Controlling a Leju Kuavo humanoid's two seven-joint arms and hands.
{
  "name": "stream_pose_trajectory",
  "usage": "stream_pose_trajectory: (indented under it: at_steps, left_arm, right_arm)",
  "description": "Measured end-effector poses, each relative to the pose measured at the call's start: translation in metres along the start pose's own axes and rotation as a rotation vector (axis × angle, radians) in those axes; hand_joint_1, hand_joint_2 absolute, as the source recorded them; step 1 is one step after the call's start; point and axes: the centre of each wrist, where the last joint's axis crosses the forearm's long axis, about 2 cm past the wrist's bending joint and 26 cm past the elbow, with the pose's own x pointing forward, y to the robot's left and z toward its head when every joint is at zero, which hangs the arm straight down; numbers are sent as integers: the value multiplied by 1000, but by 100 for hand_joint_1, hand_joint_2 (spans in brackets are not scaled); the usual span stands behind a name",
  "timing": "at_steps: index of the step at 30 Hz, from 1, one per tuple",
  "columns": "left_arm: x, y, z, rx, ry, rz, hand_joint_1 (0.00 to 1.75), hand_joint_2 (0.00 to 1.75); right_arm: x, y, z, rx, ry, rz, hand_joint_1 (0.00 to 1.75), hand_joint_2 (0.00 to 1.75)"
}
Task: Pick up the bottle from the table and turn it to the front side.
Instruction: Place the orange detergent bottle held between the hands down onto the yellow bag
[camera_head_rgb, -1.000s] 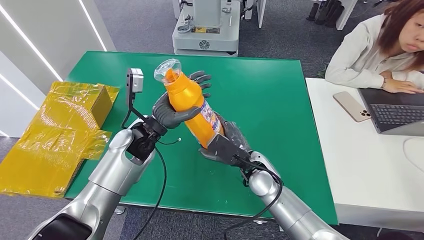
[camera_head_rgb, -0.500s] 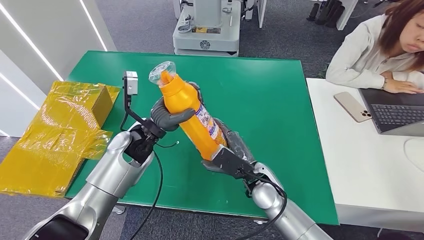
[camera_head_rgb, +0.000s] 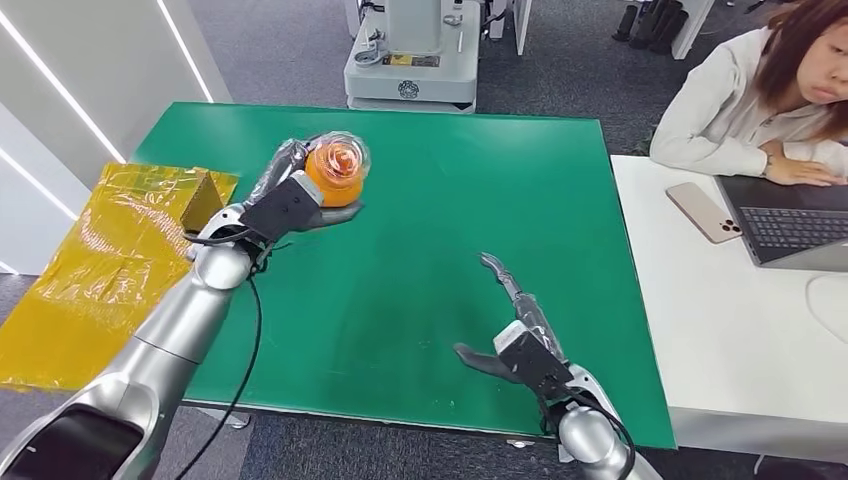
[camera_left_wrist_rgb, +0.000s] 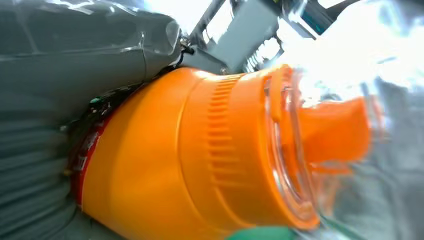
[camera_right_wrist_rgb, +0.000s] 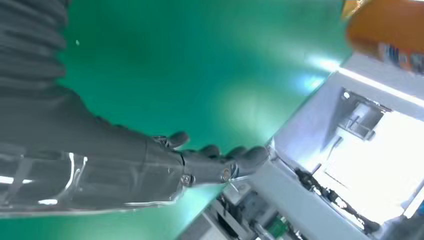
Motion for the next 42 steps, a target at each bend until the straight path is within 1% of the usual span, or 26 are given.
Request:
stream_pose_trajectory:
  at_steps: [3,6,8,11,15,17,19,22,26,31,35,38,42]
  left_arm:
    - [-6,17,0,21,-33,-329,175,175]
    - [-6,27,-2,19,-85,-685,175,175]
    - [-6,31,-4,-1,-108,-853,175,175]
    - [-6,33,-6,-53,-128,-1024,175,175]
    - [-9,33,-7,-158,-159,-1230,175,175]
    - [-13,33,-6,-195,-157,-1273,175,175]
    - [-20,33,-2,-221,-135,-1291,175,175]
    - [-35,31,11,-268,-80,-1321,175,175]
    - [-60,30,38,-348,24,-1350,175,175]
    - [-90,31,78,-425,188,-1334,175,175]
    - [-109,40,114,-458,351,-1320,175,175]
    - [-120,46,144,-493,449,-1311,175,175]
    - [-129,48,177,-528,537,-1335,175,175]
  right_arm:
    - [4,0,8,-14,-38,-7,0,175]
    - [13,2,16,-41,-75,-13,0,175]
    - [19,3,20,-59,-99,-14,0,175]
    - [28,4,26,-78,-132,-11,0,175]
    - [38,4,33,-92,-170,-1,0,175]
    - [41,3,36,-100,-187,3,0,175]
    - [44,3,39,-105,-200,8,0,175]
    - [46,3,46,-111,-216,27,0,175]
    - [49,5,55,-135,-222,67,0,175]
    - [56,9,68,-156,-198,90,0,175]
    - [60,10,75,-156,-182,94,0,175]
    - [61,11,77,-146,-183,93,0,175]
    - [62,11,76,-132,-190,86,0,175]
